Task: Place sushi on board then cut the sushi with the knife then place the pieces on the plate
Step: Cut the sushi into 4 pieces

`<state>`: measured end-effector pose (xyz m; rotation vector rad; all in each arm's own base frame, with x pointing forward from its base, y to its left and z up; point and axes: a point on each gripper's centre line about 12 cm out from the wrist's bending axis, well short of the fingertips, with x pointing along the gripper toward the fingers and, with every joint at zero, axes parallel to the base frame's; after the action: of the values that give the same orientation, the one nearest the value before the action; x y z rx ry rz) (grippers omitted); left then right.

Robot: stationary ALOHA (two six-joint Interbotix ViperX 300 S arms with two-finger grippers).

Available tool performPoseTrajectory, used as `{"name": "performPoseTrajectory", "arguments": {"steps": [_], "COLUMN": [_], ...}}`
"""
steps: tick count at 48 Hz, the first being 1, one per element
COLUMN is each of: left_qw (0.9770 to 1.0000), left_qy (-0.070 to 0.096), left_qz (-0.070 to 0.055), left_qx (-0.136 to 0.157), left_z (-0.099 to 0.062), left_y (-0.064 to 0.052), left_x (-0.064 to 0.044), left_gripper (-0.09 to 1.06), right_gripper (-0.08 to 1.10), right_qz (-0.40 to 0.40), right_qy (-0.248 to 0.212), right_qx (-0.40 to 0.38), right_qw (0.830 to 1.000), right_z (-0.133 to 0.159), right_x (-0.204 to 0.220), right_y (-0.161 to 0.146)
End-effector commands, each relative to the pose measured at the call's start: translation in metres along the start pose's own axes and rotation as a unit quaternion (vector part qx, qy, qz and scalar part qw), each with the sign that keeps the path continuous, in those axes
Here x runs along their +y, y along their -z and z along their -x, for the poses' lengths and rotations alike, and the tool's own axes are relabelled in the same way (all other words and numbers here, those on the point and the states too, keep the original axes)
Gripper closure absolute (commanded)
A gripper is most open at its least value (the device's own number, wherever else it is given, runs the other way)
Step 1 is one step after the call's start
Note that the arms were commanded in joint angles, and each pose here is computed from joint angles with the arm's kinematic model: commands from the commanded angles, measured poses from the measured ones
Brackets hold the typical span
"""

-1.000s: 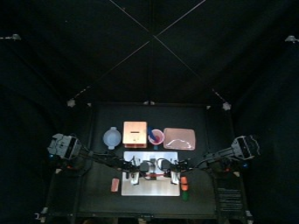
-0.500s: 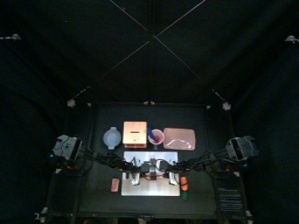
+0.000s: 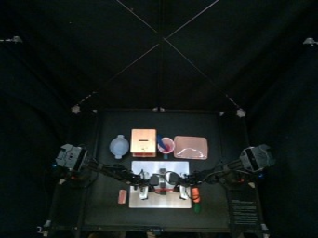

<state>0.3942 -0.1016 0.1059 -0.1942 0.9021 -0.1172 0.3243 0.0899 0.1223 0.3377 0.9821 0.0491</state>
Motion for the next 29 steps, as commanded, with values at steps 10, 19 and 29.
{"name": "performPoseTrajectory", "arguments": {"steps": [10, 19, 29], "left_qw": [0.9995, 0.9981, 0.9949], "left_qy": [0.01, 0.014, 0.016], "left_qz": [0.0, -0.011, -0.05], "left_qx": [-0.03, -0.058, -0.086], "left_z": [0.015, 0.033, 0.055], "left_y": [-0.017, -0.029, -0.038], "left_x": [-0.007, -0.008, -0.011], "left_gripper": [0.58, 0.48, 0.32], "right_gripper": [0.64, 0.64, 0.64], "right_qz": [0.008, 0.014, 0.018], "right_qy": [-0.012, -0.017, -0.014], "right_qx": [-0.026, -0.046, -0.051], "right_qw": [1.0, 0.999, 0.998], "right_z": [0.016, 0.031, 0.049], "right_x": [0.007, 0.007, 0.001], "right_y": [-0.013, -0.02, -0.02]}}
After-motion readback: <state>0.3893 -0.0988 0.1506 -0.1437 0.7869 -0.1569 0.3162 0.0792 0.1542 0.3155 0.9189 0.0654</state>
